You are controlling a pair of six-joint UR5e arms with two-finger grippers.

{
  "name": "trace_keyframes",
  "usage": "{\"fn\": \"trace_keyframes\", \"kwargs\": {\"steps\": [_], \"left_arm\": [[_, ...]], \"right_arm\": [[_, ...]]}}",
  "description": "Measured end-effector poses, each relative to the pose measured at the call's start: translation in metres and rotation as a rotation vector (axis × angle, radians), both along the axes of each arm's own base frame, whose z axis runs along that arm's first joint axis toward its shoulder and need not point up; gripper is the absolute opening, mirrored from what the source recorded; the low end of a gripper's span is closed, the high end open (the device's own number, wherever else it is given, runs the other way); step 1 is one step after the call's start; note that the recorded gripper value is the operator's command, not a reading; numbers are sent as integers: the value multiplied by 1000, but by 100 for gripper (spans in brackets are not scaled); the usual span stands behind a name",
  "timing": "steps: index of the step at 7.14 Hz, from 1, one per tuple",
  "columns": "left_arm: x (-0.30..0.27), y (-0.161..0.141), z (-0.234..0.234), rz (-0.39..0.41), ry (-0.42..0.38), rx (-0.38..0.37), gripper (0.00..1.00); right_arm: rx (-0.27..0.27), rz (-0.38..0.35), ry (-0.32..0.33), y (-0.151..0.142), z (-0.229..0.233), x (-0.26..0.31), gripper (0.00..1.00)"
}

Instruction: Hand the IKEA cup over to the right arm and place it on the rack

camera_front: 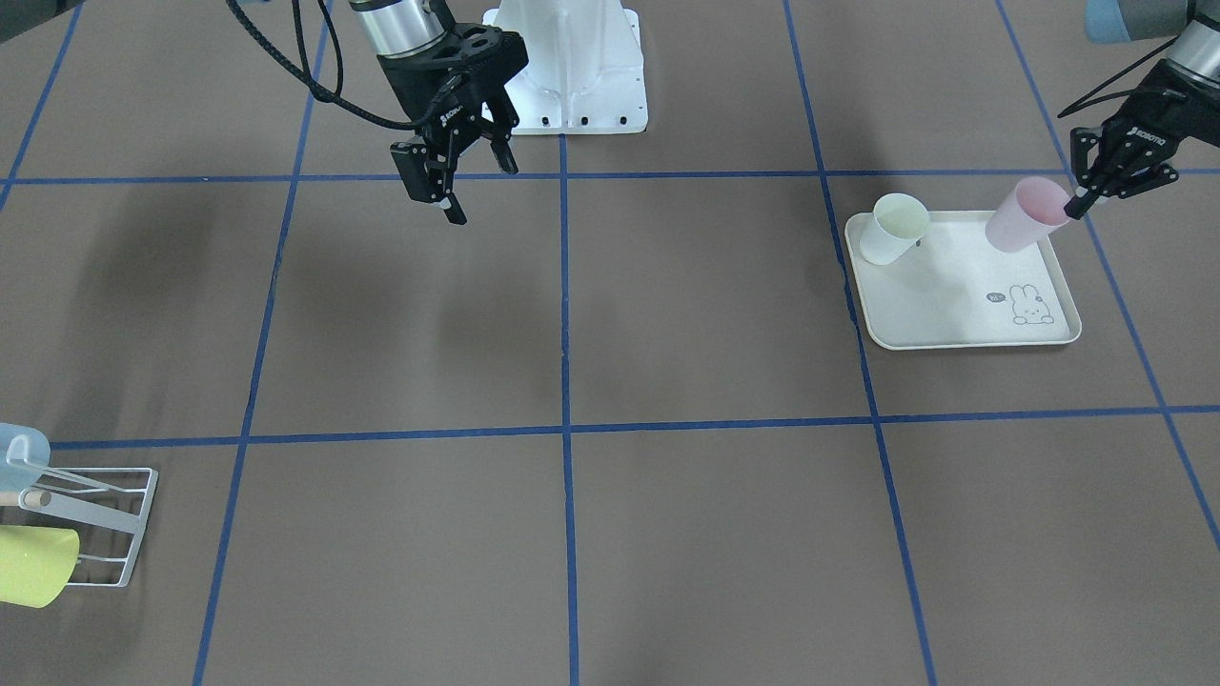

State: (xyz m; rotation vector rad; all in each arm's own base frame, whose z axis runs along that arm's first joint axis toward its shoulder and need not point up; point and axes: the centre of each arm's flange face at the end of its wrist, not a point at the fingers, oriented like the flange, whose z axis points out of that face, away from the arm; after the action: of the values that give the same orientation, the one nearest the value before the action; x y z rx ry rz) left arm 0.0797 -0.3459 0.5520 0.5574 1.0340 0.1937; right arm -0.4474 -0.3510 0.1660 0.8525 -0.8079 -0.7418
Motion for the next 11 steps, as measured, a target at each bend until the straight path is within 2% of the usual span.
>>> {"fn": "trace_keyframes", "kwargs": {"steps": [2, 4, 6, 9, 11], "left_arm": [[-5, -2, -52, 10, 139, -80, 0], [-1, -7, -125, -14, 313, -186, 0], [24, -12, -178, 24, 457, -259, 0], [122, -20, -256, 85, 638, -363, 0], [195, -8, -290, 73, 736, -415, 0]], "right_arm": [[51, -18, -111, -1, 8, -28, 99], [102, -44, -228, 8, 16, -52, 99], [150, -47, -332, 25, 21, -70, 99], [219, -32, -514, 47, 43, -96, 99], [241, -37, -579, 54, 50, -100, 99]]}}
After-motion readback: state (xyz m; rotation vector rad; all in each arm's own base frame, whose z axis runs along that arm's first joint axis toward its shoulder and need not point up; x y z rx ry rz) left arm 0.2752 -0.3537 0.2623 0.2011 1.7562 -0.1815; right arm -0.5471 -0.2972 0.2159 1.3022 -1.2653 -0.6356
